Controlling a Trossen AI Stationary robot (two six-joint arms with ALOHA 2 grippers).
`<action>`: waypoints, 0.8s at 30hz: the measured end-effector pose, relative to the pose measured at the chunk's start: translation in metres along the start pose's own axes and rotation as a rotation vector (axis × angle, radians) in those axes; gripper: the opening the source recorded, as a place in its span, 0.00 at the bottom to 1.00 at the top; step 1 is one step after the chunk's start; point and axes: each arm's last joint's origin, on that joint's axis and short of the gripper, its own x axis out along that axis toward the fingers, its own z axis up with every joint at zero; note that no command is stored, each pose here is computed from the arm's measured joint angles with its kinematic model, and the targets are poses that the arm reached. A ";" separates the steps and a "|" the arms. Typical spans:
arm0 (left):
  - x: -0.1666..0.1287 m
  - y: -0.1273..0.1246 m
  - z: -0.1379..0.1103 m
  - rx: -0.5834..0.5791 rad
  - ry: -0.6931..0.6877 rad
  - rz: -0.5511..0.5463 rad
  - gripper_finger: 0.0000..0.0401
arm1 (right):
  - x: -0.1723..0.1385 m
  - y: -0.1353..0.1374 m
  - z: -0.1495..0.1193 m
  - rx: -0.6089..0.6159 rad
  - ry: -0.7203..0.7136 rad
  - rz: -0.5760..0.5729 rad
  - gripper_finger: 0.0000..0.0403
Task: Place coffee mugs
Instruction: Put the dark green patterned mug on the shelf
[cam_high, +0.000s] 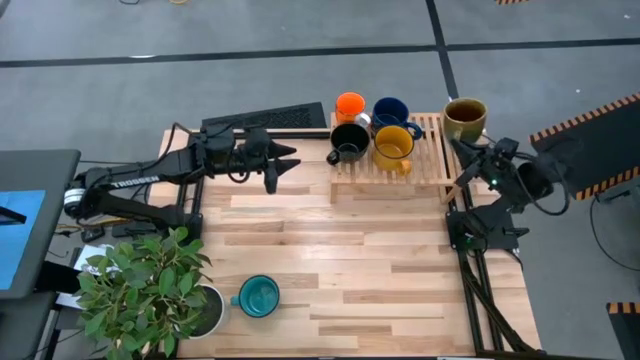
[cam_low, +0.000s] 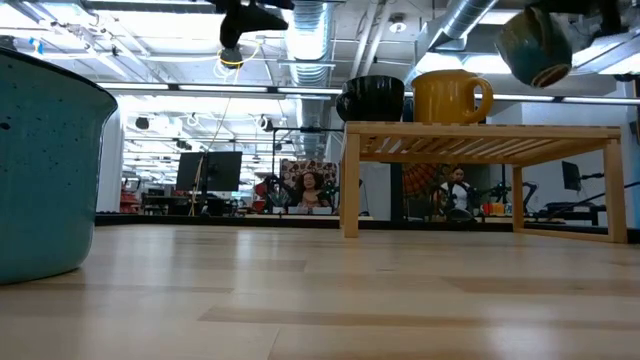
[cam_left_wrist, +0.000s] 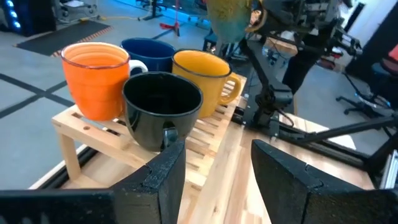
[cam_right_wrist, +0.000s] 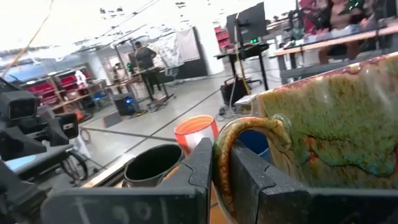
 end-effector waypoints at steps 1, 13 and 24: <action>0.000 0.002 0.000 0.005 0.005 -0.004 0.42 | 0.001 0.004 -0.001 -0.012 -0.006 -0.007 0.14; -0.002 0.028 0.005 -0.012 0.029 -0.077 0.42 | 0.032 0.035 -0.008 -0.017 -0.114 -0.030 0.14; -0.002 0.031 0.006 0.021 0.025 -0.069 0.42 | 0.064 0.027 -0.007 -0.046 -0.056 -0.059 0.14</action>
